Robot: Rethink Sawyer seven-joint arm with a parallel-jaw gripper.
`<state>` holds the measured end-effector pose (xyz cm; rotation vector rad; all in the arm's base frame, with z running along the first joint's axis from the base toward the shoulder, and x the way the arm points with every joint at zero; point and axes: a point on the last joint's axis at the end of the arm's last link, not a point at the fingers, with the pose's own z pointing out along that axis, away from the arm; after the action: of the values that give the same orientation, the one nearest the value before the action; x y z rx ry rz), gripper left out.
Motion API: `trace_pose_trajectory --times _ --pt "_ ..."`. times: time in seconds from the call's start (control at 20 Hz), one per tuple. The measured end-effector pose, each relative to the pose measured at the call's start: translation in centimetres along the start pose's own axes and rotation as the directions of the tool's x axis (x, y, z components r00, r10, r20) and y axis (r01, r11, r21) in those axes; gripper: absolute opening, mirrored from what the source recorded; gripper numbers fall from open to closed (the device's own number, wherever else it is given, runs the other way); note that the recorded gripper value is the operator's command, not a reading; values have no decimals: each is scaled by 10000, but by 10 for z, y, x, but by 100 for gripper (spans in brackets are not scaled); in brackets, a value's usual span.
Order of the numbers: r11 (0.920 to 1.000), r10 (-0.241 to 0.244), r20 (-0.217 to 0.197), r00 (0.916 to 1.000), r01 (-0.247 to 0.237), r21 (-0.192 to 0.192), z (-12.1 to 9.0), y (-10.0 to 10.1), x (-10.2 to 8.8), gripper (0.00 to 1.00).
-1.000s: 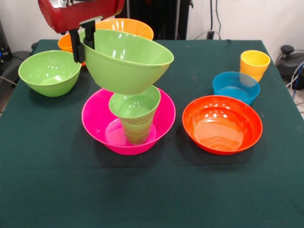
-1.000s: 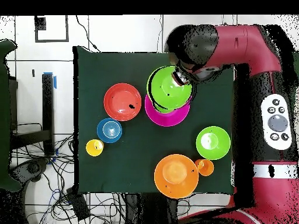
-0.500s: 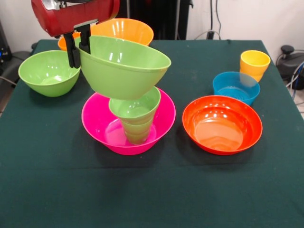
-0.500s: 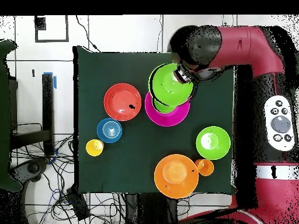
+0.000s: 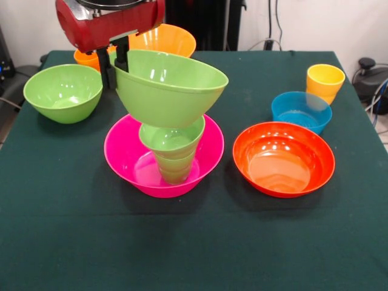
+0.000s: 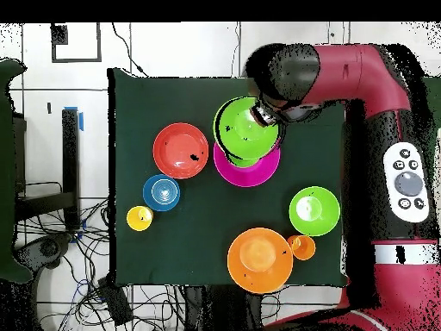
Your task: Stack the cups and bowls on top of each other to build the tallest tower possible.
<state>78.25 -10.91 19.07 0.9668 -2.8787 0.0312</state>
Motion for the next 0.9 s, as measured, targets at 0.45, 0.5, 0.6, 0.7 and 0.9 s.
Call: trace_pose_trajectory --times 0.45,0.5,0.6,0.7,0.9 --pt "9999 -140 187 9997 141 -61 6 9 -3 0" --pt "9998 -162 178 9997 163 -73 7 10 -3 0" --pt "9998 -197 157 9997 198 -97 8 12 -3 0" --pt "9997 -218 136 9997 219 -118 9 14 -3 0" --pt "9997 -221 132 9997 223 -119 9 14 -3 0"
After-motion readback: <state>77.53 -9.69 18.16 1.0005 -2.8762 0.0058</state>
